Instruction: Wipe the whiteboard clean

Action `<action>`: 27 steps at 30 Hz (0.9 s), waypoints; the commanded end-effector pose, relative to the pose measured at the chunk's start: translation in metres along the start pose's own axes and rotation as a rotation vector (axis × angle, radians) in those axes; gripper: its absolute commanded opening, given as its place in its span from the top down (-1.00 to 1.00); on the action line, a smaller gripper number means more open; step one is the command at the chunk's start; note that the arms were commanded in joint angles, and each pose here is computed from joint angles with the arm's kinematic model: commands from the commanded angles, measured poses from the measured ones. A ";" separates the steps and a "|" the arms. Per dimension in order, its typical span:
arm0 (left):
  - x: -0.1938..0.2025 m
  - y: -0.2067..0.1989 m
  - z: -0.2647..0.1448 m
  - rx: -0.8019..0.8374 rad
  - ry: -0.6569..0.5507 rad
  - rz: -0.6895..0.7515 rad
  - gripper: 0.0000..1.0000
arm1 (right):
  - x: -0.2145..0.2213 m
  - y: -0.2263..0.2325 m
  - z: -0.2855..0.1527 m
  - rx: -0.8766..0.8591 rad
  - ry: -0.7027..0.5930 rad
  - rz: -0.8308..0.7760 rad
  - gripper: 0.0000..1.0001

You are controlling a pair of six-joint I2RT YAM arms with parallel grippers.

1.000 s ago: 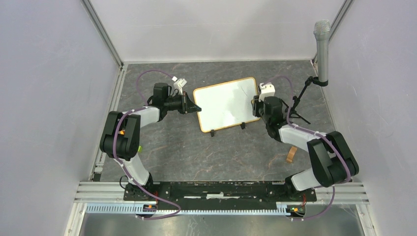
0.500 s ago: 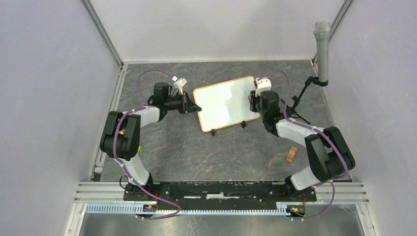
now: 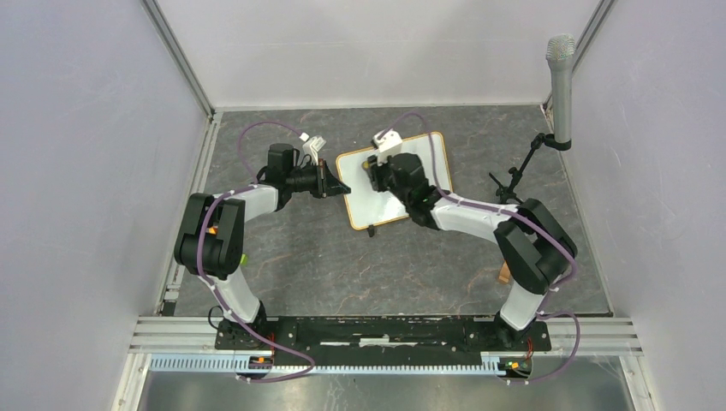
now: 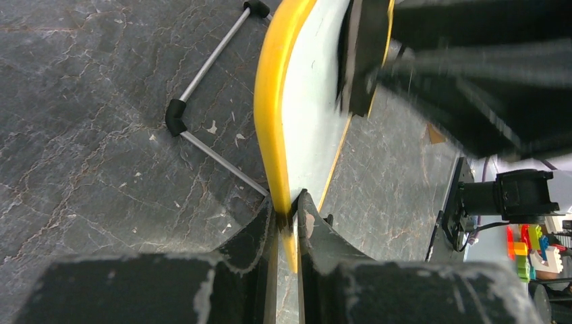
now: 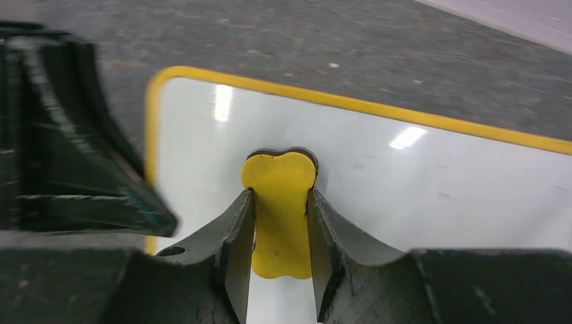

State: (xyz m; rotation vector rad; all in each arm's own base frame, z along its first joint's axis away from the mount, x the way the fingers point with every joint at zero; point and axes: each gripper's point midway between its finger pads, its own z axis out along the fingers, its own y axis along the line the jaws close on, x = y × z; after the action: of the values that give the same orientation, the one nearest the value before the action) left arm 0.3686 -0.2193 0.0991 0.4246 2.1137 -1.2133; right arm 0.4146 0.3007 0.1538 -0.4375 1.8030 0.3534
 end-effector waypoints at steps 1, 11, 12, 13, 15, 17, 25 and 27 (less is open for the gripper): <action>0.018 0.036 0.004 -0.139 0.041 0.053 0.95 | -0.010 0.034 0.013 -0.067 -0.018 -0.003 0.25; 0.017 0.038 0.005 -0.145 0.044 0.045 0.95 | 0.002 -0.063 -0.023 0.205 0.045 -0.074 0.23; 0.017 0.038 0.005 -0.147 0.044 0.045 0.95 | 0.003 -0.067 -0.031 0.218 0.051 -0.093 0.24; 0.017 0.038 0.005 -0.147 0.044 0.045 0.94 | 0.004 -0.068 -0.038 0.218 0.057 -0.110 0.23; 0.016 0.039 0.004 -0.155 0.041 0.047 0.90 | 0.005 -0.067 -0.057 0.212 0.053 -0.115 0.23; 0.016 0.038 0.004 -0.160 0.040 0.051 0.77 | 0.015 -0.065 -0.074 0.196 0.077 -0.123 0.22; 0.014 0.035 0.000 -0.192 0.025 0.084 -0.35 | 0.085 -0.039 -0.133 0.022 0.252 -0.179 0.21; 0.015 0.034 -0.002 -0.192 0.023 0.089 -0.53 | 0.103 -0.021 -0.149 -0.065 0.283 -0.177 0.21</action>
State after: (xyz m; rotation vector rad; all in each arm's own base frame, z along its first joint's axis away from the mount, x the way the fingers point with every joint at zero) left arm 0.3770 -0.2134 0.0874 0.4241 2.1382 -1.0954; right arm 0.3172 0.1980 0.1223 -0.5673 1.9385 0.1344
